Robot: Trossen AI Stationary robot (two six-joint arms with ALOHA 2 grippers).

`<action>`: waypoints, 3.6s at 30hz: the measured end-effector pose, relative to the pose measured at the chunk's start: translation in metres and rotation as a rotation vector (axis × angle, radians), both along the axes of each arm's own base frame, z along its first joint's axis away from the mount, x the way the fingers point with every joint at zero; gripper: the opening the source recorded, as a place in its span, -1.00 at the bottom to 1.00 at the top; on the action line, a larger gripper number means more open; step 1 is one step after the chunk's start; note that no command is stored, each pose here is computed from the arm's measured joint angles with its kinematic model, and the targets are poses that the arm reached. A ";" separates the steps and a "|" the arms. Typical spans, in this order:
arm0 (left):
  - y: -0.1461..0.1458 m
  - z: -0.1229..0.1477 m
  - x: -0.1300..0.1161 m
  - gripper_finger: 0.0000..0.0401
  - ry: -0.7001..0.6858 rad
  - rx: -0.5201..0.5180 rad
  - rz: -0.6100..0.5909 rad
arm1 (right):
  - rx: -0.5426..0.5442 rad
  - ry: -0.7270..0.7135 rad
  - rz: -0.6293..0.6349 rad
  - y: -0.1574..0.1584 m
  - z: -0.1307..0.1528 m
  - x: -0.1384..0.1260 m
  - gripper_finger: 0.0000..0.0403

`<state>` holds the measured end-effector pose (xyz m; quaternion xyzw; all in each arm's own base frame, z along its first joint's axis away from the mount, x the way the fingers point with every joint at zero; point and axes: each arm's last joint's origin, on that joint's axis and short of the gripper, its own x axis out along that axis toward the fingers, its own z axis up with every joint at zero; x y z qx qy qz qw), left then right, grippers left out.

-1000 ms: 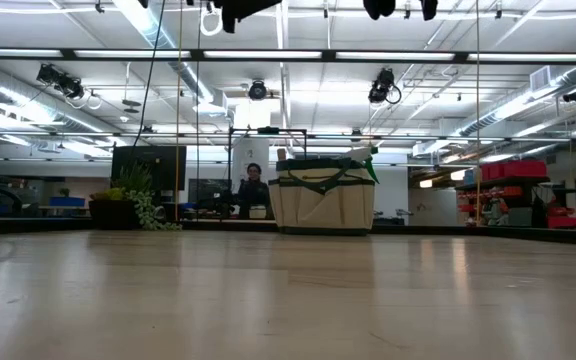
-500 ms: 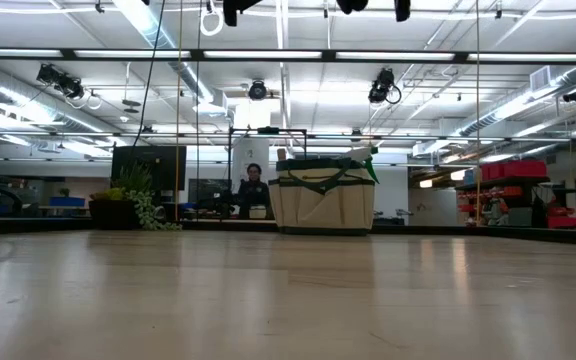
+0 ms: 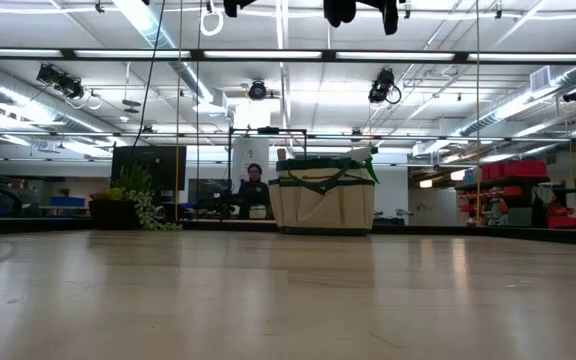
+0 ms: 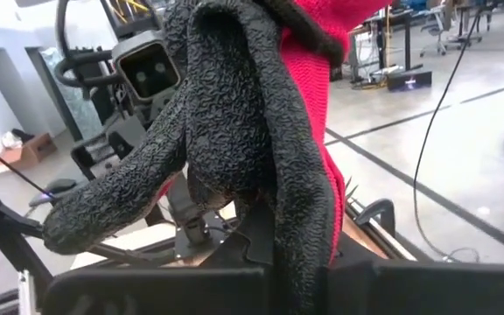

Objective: Pick & Place Garden tools in Gardening bag
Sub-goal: Put the red gloves into the white gardening bag

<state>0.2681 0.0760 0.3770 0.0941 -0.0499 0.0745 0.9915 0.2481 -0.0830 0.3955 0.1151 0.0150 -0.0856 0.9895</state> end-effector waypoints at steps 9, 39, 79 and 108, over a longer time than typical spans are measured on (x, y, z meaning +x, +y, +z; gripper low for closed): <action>0.000 -0.001 0.000 0.05 0.049 0.285 0.032 | 0.129 -0.020 -0.006 0.000 0.000 0.000 -0.96; -0.008 -0.003 0.003 0.05 0.145 1.012 0.079 | 0.644 -0.048 -0.046 0.000 -0.006 -0.001 -0.96; -0.017 -0.025 0.043 0.05 0.155 1.268 0.168 | 0.849 -0.148 0.060 0.001 0.002 0.005 -0.96; -0.025 -0.027 0.051 0.05 0.112 1.321 0.178 | 1.043 -0.115 0.132 -0.008 -0.019 0.037 -0.96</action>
